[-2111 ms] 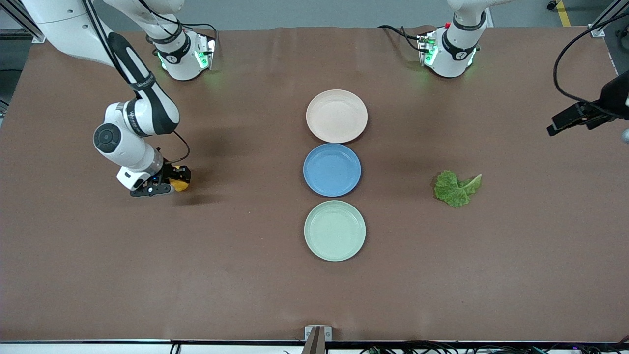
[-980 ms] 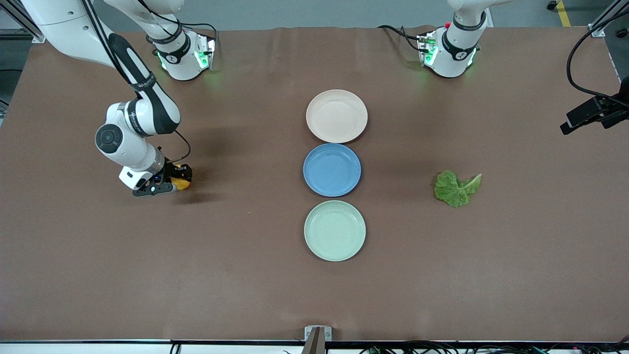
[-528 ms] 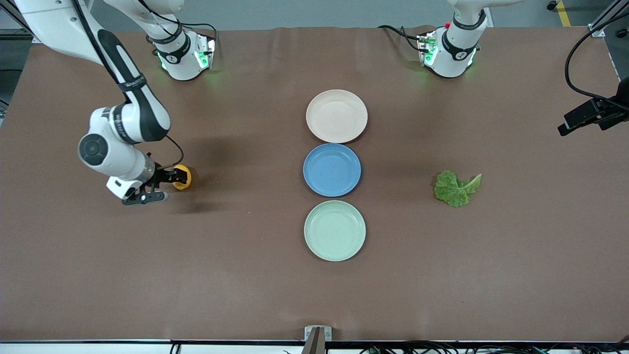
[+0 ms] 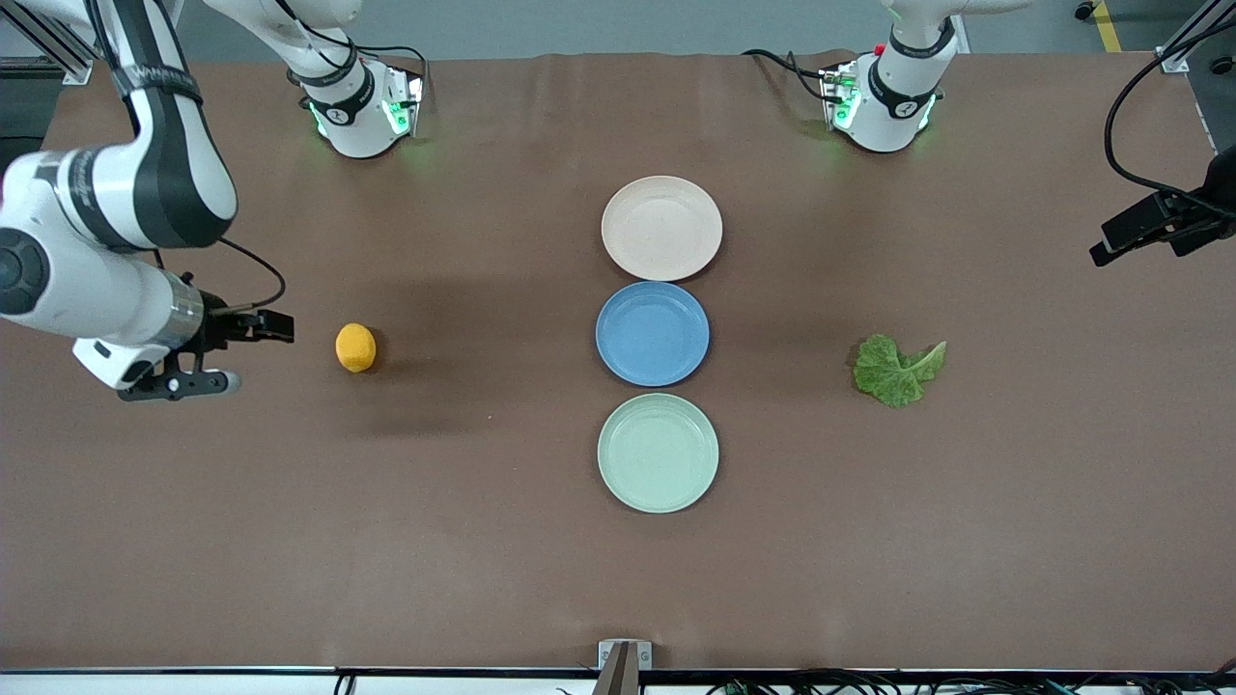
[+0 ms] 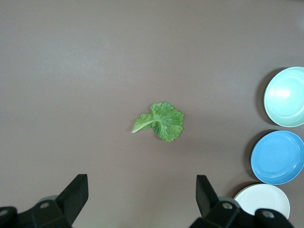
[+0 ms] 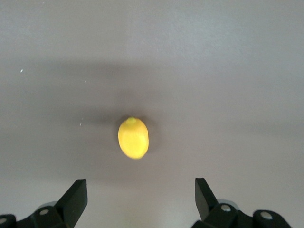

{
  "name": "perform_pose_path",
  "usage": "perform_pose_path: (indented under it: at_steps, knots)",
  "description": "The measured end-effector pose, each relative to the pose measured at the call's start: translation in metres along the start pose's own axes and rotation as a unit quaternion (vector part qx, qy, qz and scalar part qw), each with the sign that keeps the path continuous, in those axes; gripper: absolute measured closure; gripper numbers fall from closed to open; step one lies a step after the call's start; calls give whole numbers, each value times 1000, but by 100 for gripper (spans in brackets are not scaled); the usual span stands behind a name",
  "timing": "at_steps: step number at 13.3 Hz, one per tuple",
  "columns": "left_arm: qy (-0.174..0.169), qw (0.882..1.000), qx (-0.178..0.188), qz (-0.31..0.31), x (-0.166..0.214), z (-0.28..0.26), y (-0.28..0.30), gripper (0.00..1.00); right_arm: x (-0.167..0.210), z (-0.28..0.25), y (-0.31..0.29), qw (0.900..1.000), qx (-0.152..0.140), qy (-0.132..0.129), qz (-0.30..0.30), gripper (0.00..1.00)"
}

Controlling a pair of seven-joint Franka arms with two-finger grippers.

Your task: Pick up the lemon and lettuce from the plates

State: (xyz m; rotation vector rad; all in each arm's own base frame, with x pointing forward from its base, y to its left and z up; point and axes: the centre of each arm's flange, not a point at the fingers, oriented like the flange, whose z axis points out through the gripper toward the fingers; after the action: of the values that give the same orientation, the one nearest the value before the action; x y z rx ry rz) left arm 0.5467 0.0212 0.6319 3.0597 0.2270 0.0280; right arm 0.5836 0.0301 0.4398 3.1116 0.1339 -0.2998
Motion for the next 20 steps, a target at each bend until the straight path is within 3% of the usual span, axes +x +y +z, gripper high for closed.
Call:
perform_pose_path:
  at_steps: [4,10,20]
  knots:
    - [2,1000,0,6,-1,-2,7,0,-33,-51,-2,1000,-13,6,6,0]
    - [10,1000,-1,7,0,-10,8,0,-46,-105,7,1000,-16,7,19,0]
    - [12,1000,3,9,-1,-12,9,0,-63,-181,14,998,-15,47,28,0]
